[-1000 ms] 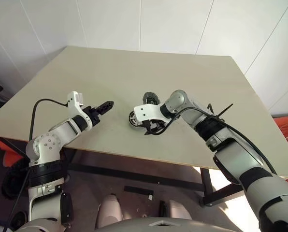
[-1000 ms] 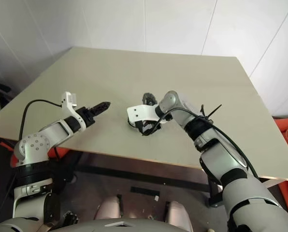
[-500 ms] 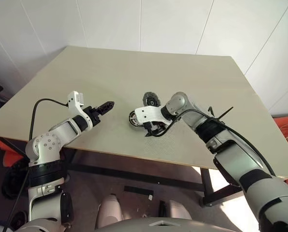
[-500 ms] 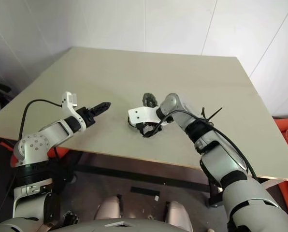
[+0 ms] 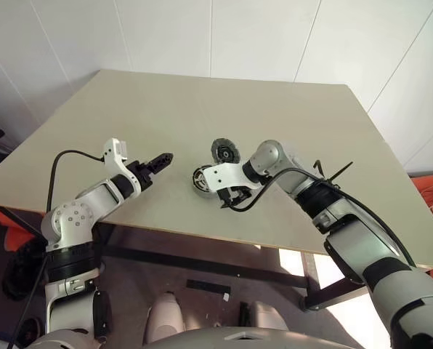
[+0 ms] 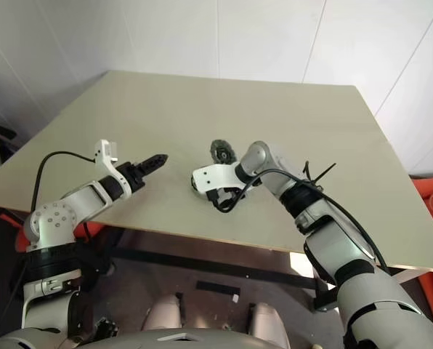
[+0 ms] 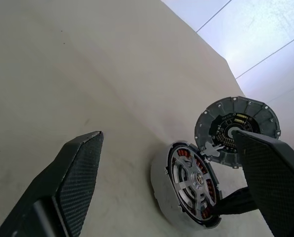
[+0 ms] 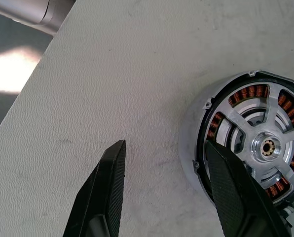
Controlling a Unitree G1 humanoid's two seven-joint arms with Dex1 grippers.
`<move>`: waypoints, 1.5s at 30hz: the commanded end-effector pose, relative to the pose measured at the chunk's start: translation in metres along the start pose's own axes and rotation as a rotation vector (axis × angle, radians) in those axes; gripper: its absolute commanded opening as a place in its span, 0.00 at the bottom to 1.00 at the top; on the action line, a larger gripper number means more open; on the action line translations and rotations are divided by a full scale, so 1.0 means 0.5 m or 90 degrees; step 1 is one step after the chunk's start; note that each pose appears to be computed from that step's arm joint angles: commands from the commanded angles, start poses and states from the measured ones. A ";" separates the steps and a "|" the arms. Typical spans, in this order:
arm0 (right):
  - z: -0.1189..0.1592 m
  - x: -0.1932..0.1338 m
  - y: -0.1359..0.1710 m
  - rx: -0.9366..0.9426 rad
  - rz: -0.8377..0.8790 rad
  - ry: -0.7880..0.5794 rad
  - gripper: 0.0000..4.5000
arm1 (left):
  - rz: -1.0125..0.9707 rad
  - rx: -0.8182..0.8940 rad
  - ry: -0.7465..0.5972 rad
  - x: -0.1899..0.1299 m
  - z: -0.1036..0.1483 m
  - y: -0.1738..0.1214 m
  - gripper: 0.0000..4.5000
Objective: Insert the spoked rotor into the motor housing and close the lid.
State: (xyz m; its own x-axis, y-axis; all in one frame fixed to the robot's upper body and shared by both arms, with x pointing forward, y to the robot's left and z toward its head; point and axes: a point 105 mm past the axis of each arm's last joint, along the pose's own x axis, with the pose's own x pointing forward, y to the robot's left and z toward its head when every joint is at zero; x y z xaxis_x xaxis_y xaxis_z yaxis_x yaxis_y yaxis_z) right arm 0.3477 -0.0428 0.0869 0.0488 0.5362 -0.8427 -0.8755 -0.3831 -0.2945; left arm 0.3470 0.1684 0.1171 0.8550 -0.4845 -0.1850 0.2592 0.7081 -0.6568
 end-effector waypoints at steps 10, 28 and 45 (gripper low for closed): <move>0.014 -0.002 -0.036 -0.068 0.010 0.036 0.64 | -0.012 0.002 -0.044 -0.011 0.013 -0.019 1.00; 0.037 -0.001 -0.049 -0.081 0.000 0.022 0.44 | -0.008 -0.004 -0.051 -0.009 0.013 -0.017 1.00; 0.032 -0.008 -0.064 -0.056 -0.032 0.022 0.03 | -0.017 -0.006 -0.042 0.000 0.006 -0.025 1.00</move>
State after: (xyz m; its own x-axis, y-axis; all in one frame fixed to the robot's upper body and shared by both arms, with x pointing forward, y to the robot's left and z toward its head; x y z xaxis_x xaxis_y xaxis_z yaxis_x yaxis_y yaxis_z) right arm 0.3623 -0.0247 0.0921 0.0775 0.5056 -0.8593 -0.8387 -0.4330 -0.3304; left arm 0.3420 0.1629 0.1109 0.8692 -0.4625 -0.1750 0.2340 0.6964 -0.6785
